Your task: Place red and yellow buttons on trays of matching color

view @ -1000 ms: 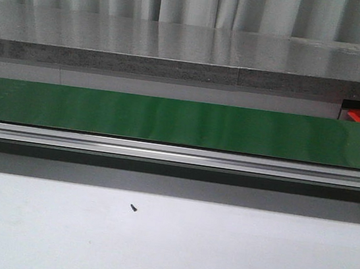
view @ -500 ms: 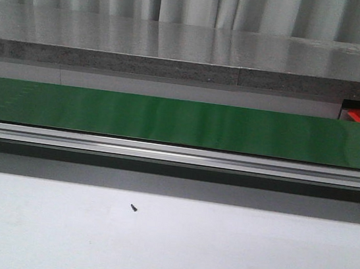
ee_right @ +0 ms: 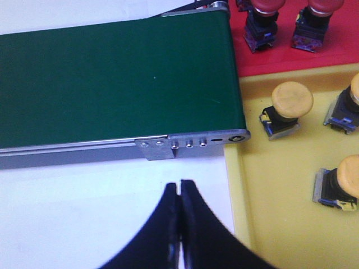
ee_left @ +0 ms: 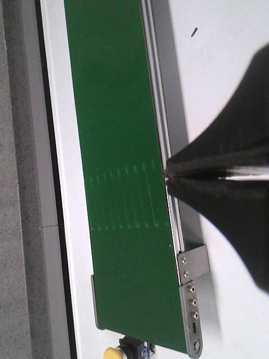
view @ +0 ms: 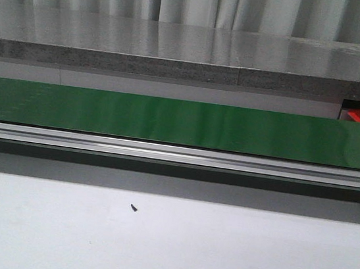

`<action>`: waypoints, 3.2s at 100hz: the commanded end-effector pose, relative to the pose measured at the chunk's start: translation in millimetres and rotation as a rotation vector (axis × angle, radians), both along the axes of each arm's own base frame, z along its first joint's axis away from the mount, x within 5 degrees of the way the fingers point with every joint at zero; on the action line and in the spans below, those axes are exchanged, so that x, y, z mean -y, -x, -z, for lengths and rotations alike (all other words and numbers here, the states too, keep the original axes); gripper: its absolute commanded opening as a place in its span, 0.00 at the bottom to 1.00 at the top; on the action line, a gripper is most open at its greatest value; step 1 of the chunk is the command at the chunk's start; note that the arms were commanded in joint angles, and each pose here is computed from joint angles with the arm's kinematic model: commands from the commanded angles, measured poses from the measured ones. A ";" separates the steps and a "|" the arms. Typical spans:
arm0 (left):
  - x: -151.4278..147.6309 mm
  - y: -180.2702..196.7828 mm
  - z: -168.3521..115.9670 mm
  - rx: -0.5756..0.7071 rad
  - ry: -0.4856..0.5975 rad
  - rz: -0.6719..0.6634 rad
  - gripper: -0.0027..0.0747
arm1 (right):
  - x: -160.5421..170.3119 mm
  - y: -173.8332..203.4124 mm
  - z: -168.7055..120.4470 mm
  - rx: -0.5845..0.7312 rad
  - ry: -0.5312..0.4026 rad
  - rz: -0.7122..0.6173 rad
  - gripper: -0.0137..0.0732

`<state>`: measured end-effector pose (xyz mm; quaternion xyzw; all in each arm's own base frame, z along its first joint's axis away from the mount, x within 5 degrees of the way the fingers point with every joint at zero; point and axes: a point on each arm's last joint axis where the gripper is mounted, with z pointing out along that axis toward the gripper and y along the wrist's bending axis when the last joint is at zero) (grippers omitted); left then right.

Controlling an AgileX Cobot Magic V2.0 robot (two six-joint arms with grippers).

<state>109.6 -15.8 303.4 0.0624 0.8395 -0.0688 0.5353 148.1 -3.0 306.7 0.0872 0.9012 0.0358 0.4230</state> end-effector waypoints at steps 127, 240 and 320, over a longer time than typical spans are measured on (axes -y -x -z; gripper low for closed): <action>-96.7 -126.5 -55.4 -0.100 0.110 -0.431 0.13 | -0.9 47.2 3.3 0.313 0.023 -0.003 0.02; -221.6 -276.4 39.0 -0.395 0.523 -0.741 0.83 | -1.3 47.1 3.2 0.314 0.015 -0.002 0.02; -237.2 -306.2 89.7 -0.352 0.609 -0.802 0.83 | -1.6 47.1 3.2 0.314 0.007 -0.001 0.02</action>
